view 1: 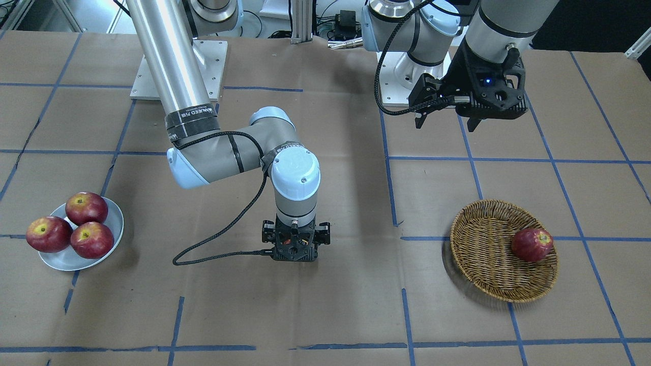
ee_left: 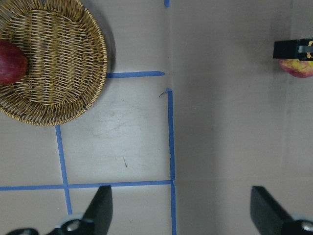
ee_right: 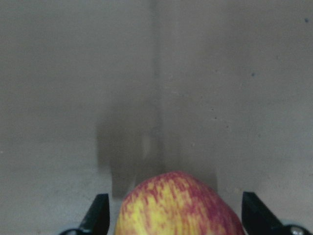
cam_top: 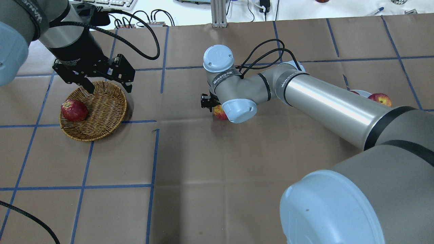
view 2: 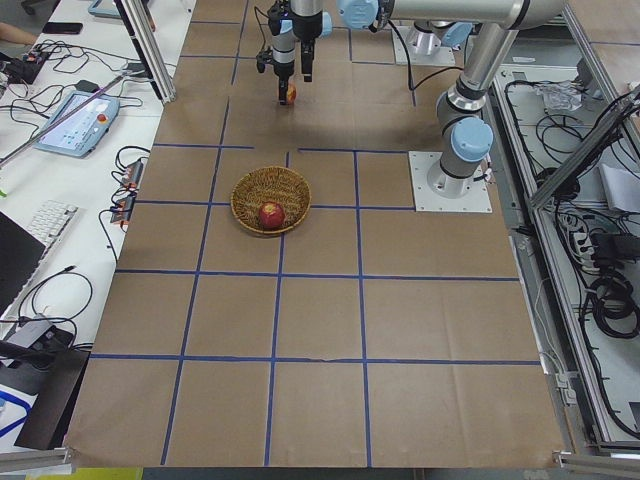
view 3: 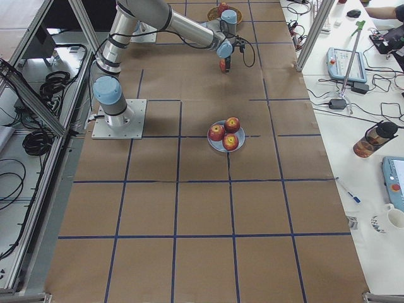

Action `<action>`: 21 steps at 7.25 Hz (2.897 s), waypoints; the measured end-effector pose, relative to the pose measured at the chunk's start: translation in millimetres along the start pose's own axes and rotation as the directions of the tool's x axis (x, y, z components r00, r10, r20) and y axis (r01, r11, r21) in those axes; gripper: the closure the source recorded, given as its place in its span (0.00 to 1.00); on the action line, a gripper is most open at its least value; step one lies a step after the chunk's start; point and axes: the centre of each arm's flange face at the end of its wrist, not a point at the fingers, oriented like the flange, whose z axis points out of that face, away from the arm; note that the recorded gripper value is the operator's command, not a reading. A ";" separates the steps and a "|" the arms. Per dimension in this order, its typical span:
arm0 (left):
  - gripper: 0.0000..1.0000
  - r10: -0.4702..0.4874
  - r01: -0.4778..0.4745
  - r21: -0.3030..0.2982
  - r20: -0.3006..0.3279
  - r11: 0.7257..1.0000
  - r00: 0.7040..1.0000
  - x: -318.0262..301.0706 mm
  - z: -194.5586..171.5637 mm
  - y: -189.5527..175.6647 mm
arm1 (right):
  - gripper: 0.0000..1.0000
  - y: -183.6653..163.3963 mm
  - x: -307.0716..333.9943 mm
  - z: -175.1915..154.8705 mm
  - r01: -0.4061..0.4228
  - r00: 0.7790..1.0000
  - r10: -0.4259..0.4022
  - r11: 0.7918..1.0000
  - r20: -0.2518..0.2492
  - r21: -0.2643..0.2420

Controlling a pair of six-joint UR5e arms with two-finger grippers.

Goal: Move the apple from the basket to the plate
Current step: 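Lift the apple with the right gripper and carry it over the white plate, then lower the apple onto the plate beside the red apples and open the right gripper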

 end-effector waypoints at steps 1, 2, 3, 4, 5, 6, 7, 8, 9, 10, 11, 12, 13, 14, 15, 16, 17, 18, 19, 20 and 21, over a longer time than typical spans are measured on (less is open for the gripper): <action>0.01 -0.001 0.001 -0.002 -0.001 1.000 1.000 0.0 0.8 -0.2 | 0.39 -0.3 0.2 1.2 0.000 1.000 0.000 1.000 -0.003 -0.001; 0.01 -0.001 0.001 -0.004 -0.001 1.000 1.000 -0.2 1.6 -0.6 | 0.40 -1.0 0.6 -1.1 -0.001 1.000 0.001 1.000 -0.003 0.000; 0.01 -0.002 0.002 -0.008 -0.001 1.000 1.000 -0.5 3.8 -2.3 | 0.40 -2.6 1.2 -5.8 -0.002 1.000 0.002 1.000 -0.001 0.006; 0.01 -0.003 0.003 -0.014 -0.002 1.000 1.000 -0.7 7.5 -4.9 | 0.40 -6.3 3.0 -15.4 -0.005 1.000 0.005 1.000 0.004 0.019; 0.01 -0.003 0.003 -0.017 -0.002 1.000 1.000 -1.0 9.5 -6.0 | 0.40 -11.5 9.5 -33.1 -0.011 1.000 0.010 0.999 0.011 0.037; 0.01 -0.003 0.003 -0.016 -0.001 1.000 1.000 -1.1 8.8 -5.1 | 0.40 -19.2 26.8 -54.8 -0.015 1.000 0.015 0.999 0.015 0.051; 0.01 -0.003 0.002 -0.016 -0.001 1.000 1.000 -1.2 8.8 -4.1 | 0.40 -31.8 61.0 -78.7 -0.012 1.000 0.011 0.998 0.011 0.057; 0.01 -0.002 0.002 -0.017 -0.001 1.000 1.000 -1.2 9.8 -3.6 | 0.40 -46.3 109.2 -101.5 0.004 1.000 -0.004 0.999 0.001 0.047; 0.01 -0.001 0.001 -0.017 -0.001 1.000 1.000 -1.2 10.8 -2.9 | 0.40 -59.1 163.8 -120.7 0.033 0.999 -0.033 0.999 -0.010 0.033; 0.01 -0.001 0.001 -0.024 -0.001 1.000 1.000 -1.2 14.3 -1.3 | 0.40 -68.9 218.8 -134.3 0.077 0.997 -0.077 0.997 -0.018 0.018; 0.01 -0.001 0.001 -0.037 0.001 0.999 1.000 -1.5 20.8 1.2 | 0.40 -76.2 269.5 -141.2 0.121 0.992 -0.121 0.993 -0.023 0.005; 0.01 0.000 0.001 -0.049 0.012 0.999 1.000 -2.6 27.9 4.0 | 0.40 -81.5 324.0 -142.0 0.160 0.987 -0.160 0.987 -0.026 -0.009; 0.01 0.000 0.001 -0.053 0.023 0.999 1.000 -3.7 31.8 5.2 | 0.40 -81.6 373.3 -138.0 0.192 0.981 -0.192 0.981 -0.024 -0.025; 0.01 -0.001 0.002 -0.050 0.028 0.999 1.000 -4.2 33.1 5.2 | 0.40 -75.4 415.5 -128.0 0.217 0.976 -0.218 0.975 -0.014 -0.048; 0.01 -0.001 0.003 -0.046 0.030 0.999 1.000 -4.4 33.1 4.9 | 0.40 -64.3 449.3 -113.8 0.230 0.973 -0.231 0.970 0.002 -0.076; 0.01 -0.001 0.003 -0.044 0.031 0.999 1.000 -4.5 33.0 4.7 | 0.40 -50.2 474.3 -97.4 0.233 0.973 -0.232 0.967 0.023 -0.104; 0.01 -0.001 0.003 -0.043 0.031 0.999 1.000 -4.5 33.1 4.7 | 0.40 -37.0 487.7 -82.4 0.229 0.973 -0.225 0.965 0.042 -0.130; 0.01 -0.001 0.003 -0.043 0.032 0.999 1.000 -4.5 33.0 4.6 | 0.40 -28.4 492.0 -72.3 0.226 0.974 -0.220 0.963 0.055 -0.148; 0.01 -0.002 0.003 -0.043 0.032 0.999 0.999 -4.5 33.3 4.6 | 0.40 -24.6 493.5 -68.0 0.224 0.974 -0.217 0.962 0.060 -0.155; 0.01 -0.003 0.004 -0.043 0.032 0.999 0.999 -4.5 33.4 4.6 | 0.35 -23.2 493.9 -66.5 0.224 0.974 -0.216 0.962 0.062 -0.158; 0.01 -0.003 0.005 -0.042 0.032 0.999 0.999 -4.5 33.4 4.6 | 0.03 -22.7 494.1 -65.9 0.224 0.974 -0.216 0.961 0.062 -0.160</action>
